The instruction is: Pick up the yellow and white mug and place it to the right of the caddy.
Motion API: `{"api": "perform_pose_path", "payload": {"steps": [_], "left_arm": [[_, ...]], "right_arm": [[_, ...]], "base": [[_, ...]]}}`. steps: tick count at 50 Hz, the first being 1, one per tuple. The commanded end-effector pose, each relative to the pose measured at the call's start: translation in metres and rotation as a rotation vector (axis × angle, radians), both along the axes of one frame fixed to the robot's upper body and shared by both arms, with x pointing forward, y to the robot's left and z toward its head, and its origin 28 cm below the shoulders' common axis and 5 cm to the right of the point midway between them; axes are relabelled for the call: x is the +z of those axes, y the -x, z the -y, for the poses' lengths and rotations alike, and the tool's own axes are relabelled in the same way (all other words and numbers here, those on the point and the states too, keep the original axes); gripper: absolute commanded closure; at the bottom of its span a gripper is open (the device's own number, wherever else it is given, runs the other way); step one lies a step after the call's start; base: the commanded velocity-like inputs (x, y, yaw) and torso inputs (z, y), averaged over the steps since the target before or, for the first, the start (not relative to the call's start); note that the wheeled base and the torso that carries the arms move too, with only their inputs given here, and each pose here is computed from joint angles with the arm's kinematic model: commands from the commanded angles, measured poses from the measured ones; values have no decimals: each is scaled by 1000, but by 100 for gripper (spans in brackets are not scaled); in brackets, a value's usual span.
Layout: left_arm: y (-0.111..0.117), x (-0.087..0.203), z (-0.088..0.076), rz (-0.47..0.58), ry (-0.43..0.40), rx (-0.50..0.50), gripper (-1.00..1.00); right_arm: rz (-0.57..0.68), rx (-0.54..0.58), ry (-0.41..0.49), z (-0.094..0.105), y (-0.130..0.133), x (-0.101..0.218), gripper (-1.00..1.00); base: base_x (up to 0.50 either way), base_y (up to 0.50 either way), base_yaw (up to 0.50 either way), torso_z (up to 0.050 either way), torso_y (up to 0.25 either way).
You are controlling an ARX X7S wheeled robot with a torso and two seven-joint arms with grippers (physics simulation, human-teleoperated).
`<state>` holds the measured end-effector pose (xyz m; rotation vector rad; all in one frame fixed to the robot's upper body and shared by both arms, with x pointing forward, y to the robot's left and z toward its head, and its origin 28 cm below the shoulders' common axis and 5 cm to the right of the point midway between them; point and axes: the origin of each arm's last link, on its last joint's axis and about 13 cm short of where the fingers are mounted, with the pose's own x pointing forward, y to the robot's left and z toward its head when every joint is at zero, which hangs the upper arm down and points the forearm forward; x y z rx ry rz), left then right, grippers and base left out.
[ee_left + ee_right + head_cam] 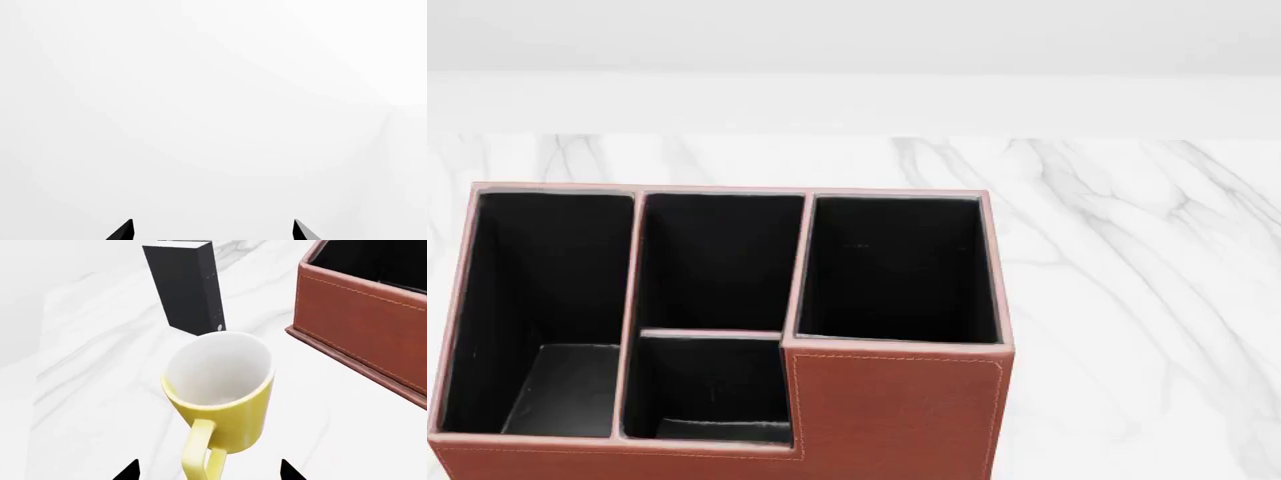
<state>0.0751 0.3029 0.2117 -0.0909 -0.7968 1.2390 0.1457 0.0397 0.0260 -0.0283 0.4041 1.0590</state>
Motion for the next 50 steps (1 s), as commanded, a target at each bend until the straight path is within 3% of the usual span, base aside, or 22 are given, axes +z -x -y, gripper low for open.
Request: {"api": "perform_pose_path", "payload": {"steps": [1,16,50], "left_arm": [[0,0,0,-1,-1,-2,-100],[0,0,0,0,1,-5,-100],[-1,1,0,-2,-5,-14,-100]], "right_arm": [[-8,-21,5,0,-6,-2,-100],[0,-48,48,-3,-13,-12,-100],[-10,63,47,-16,-21,-20,-100]], "base": [[0,0,0,0,0],[0,0,0,0,0],[0,0,0,0,0]]}}
